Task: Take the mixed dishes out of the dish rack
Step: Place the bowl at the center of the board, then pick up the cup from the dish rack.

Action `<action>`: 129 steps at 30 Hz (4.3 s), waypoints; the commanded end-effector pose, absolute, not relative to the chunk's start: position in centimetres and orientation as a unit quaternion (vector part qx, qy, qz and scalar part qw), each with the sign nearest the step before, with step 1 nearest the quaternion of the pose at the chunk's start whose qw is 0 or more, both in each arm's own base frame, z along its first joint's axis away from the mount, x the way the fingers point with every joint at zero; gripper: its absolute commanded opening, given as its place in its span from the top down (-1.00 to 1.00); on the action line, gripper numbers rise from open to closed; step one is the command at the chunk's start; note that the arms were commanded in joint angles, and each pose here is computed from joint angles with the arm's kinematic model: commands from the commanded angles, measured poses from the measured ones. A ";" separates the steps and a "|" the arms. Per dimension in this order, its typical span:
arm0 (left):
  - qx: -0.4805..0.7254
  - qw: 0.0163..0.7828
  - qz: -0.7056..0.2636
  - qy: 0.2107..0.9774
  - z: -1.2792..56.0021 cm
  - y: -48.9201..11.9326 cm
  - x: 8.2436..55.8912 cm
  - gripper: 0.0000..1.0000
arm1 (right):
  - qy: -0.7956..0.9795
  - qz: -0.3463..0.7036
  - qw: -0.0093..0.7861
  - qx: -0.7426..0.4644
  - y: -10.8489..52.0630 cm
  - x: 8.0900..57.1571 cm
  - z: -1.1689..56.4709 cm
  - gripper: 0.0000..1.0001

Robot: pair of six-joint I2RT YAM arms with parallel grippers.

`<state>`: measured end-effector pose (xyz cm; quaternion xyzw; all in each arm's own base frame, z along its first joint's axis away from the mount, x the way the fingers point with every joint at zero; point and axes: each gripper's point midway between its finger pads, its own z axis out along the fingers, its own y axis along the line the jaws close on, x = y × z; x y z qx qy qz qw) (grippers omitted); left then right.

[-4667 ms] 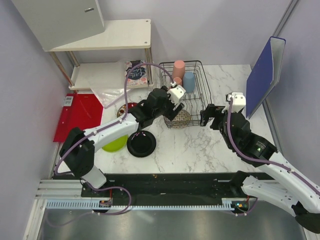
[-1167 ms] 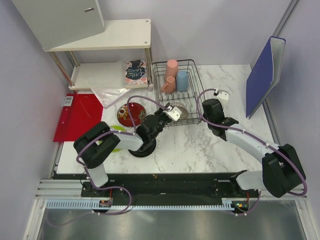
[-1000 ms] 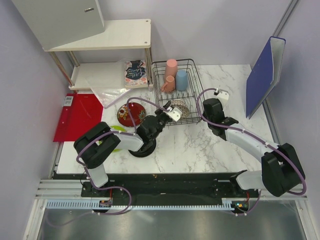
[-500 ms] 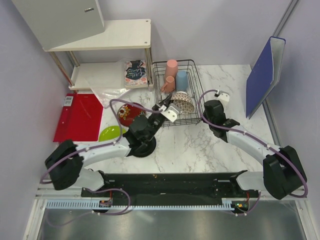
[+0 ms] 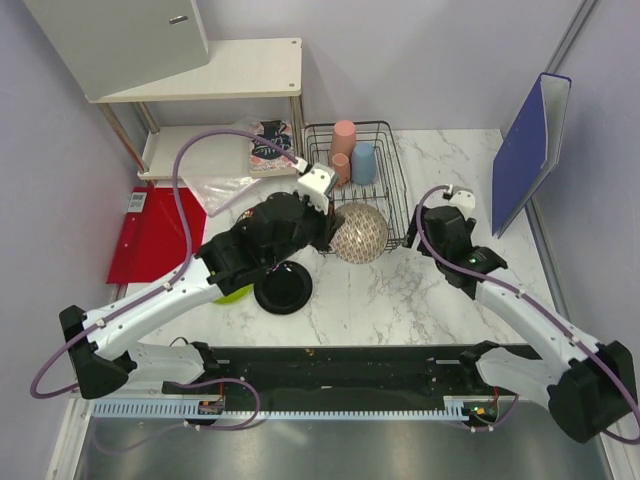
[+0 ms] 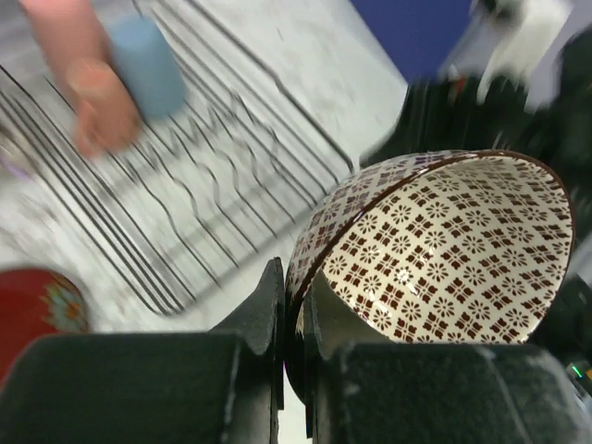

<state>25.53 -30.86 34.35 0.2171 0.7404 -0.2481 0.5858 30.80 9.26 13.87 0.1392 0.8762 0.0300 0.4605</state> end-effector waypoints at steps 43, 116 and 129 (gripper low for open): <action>0.104 0.253 -0.144 0.951 8.6 -32.3 20.1 0.97 | 0.879 0.242 0.409 0.019 12.6 18.7 20.5 -0.54; 0.094 0.524 -0.217 0.819 25.3 -21.2 20.2 -0.99 | 0.798 0.127 0.578 0.114 18.2 54.1 25.1 -0.96; 0.112 0.510 -0.198 0.830 23.4 -22.2 20.7 -0.99 | 0.845 0.103 0.524 0.016 20.9 55.0 19.0 -0.96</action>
